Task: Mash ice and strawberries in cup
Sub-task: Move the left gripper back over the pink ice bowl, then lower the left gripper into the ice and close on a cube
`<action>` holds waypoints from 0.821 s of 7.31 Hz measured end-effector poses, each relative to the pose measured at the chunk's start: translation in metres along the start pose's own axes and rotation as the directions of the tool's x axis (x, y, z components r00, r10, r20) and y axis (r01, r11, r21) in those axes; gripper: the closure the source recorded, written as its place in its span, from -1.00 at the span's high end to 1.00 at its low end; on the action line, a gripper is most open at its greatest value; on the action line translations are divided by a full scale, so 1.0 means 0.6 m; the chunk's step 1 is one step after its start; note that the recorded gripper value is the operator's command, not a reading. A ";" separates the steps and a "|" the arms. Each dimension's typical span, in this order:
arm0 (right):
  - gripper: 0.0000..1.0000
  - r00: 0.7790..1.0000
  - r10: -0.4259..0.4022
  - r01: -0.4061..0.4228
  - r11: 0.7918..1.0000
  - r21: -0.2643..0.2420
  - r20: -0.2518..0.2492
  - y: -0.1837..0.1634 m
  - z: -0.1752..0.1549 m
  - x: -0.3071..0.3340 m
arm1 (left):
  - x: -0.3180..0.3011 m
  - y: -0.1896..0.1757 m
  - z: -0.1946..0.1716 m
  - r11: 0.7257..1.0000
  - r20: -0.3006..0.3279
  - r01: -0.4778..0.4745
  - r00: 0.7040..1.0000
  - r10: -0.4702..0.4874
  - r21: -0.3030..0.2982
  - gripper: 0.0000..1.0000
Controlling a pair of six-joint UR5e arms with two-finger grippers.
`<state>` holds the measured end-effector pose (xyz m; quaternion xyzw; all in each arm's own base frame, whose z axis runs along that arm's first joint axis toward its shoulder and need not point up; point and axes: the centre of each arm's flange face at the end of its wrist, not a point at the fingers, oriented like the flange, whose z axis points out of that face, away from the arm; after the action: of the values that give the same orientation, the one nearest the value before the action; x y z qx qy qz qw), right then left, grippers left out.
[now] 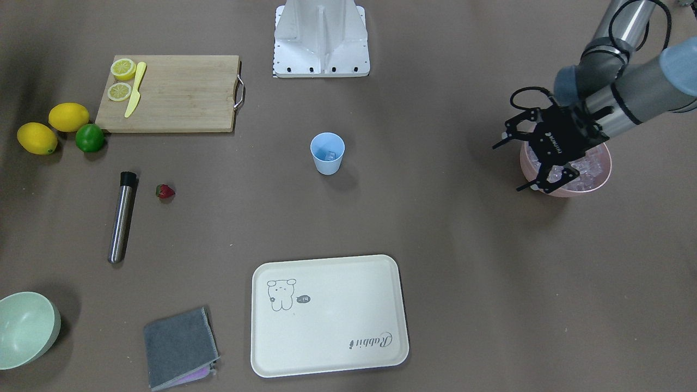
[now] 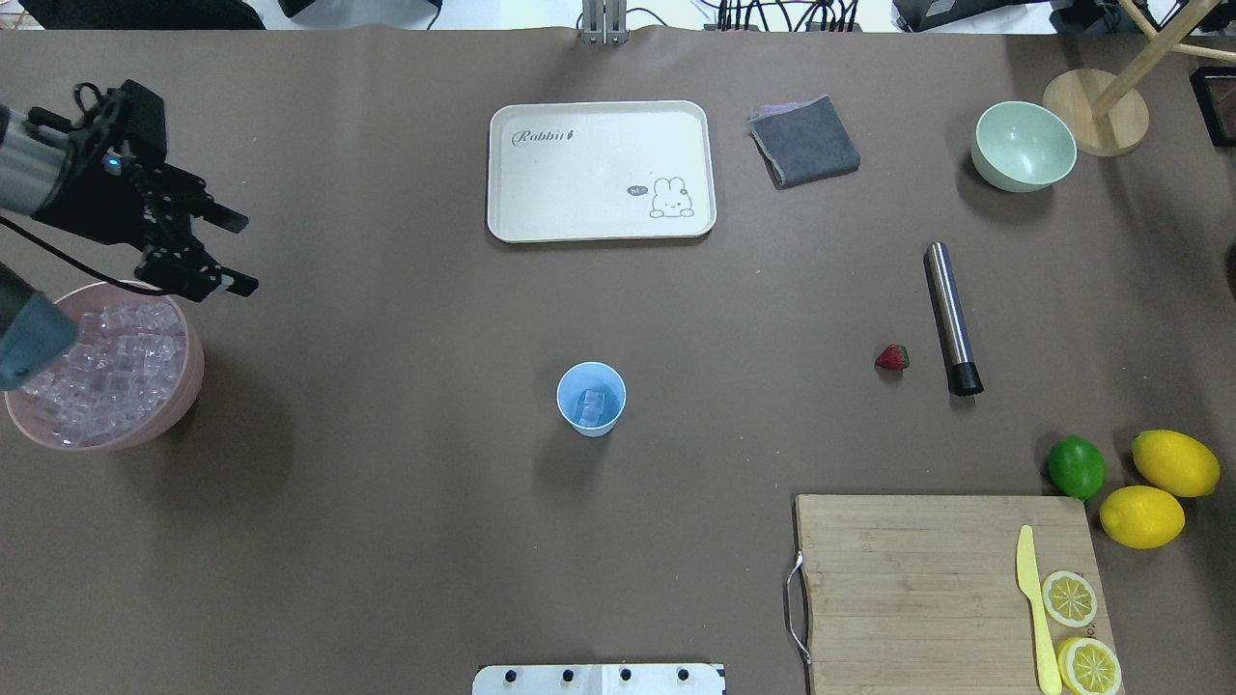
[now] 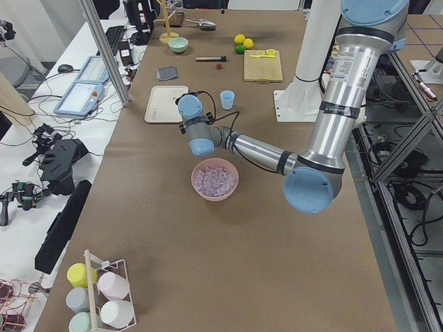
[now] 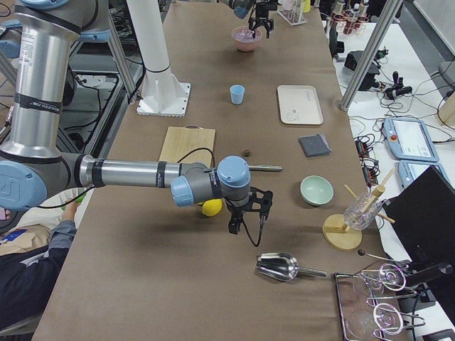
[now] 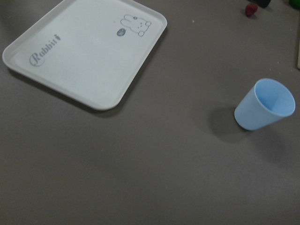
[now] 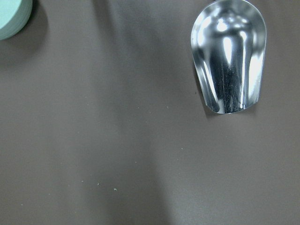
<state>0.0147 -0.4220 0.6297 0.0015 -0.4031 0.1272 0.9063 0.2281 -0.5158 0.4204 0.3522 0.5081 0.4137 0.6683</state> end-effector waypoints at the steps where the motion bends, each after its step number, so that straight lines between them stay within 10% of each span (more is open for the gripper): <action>1: 1.00 1.000 0.001 -0.001 1.000 -0.001 -0.001 0.001 0.001 0.001 | -0.014 0.053 -0.025 1.000 0.007 -0.022 1.000 0.022 -0.017 0.93; 6: 1.00 1.000 0.001 -0.001 1.000 -0.005 -0.004 0.007 0.003 0.007 | -0.041 0.205 -0.037 0.993 0.016 -0.071 0.997 0.073 -0.094 0.93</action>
<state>0.0153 -0.4173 0.6333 -0.0011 -0.4018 0.1269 0.9069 0.1790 -0.4868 0.5344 0.3425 0.4685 0.4573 0.6738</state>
